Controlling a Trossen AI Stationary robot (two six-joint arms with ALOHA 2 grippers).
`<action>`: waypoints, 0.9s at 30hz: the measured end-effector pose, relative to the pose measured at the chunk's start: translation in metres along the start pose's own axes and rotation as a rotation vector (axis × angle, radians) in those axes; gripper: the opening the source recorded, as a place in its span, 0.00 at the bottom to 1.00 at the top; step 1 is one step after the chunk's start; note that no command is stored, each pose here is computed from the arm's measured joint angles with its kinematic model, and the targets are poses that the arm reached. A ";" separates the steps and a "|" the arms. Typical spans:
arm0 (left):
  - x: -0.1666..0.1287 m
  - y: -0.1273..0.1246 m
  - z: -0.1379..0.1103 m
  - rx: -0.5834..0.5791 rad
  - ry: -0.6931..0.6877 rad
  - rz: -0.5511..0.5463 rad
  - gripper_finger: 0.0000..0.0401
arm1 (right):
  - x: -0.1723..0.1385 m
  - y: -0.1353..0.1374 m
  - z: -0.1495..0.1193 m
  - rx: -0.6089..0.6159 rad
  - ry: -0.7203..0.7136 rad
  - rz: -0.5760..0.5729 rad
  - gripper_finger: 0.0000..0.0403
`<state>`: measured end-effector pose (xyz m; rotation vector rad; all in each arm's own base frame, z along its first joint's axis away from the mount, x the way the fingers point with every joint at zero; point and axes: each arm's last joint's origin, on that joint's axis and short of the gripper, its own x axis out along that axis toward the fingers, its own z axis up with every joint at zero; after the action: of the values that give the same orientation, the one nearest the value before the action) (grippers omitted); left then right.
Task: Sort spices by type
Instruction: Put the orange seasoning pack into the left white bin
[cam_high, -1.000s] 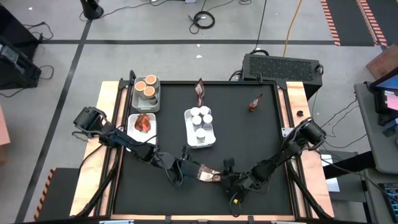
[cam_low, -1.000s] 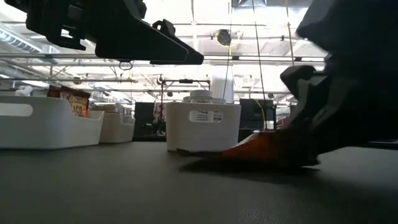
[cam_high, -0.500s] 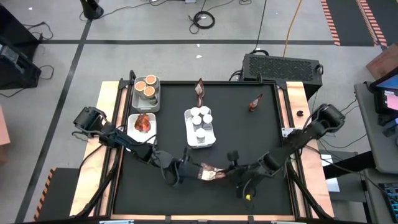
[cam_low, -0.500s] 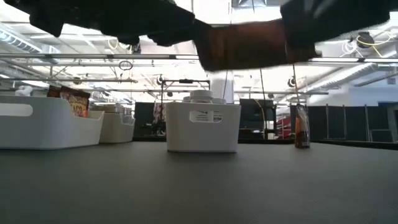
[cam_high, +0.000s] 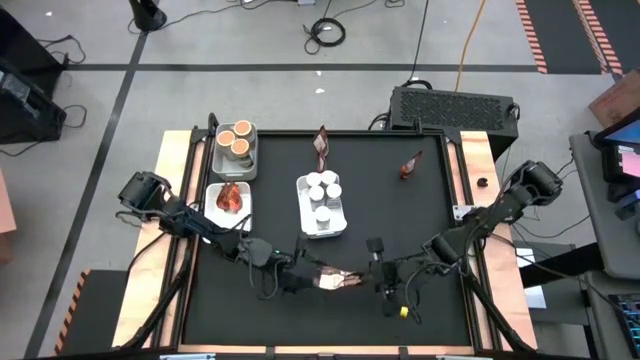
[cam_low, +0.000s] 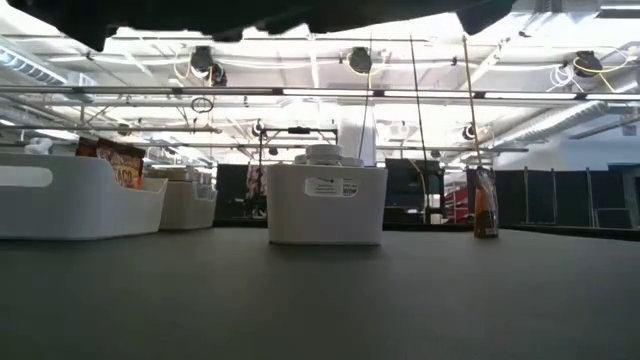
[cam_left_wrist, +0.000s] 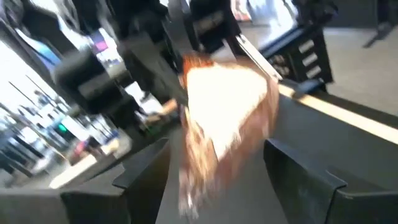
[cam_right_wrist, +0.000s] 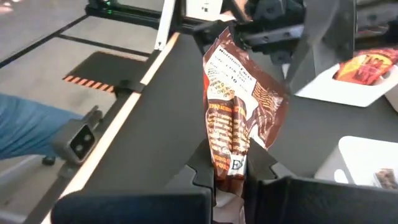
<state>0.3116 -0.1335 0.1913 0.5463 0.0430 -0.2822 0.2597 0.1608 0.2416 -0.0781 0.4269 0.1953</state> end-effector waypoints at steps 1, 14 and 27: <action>0.000 0.001 0.002 0.016 -0.016 0.011 0.65 | 0.001 -0.001 0.000 0.002 -0.001 -0.004 0.02; 0.000 0.003 0.004 0.039 -0.027 0.051 0.23 | 0.003 -0.006 0.007 0.007 -0.058 -0.013 0.02; 0.000 0.004 0.004 0.037 -0.030 0.056 0.01 | 0.003 -0.006 0.007 0.009 -0.060 -0.013 0.14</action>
<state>0.3125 -0.1329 0.1970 0.5790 -0.0071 -0.2367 0.2661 0.1557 0.2470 -0.0659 0.3675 0.1823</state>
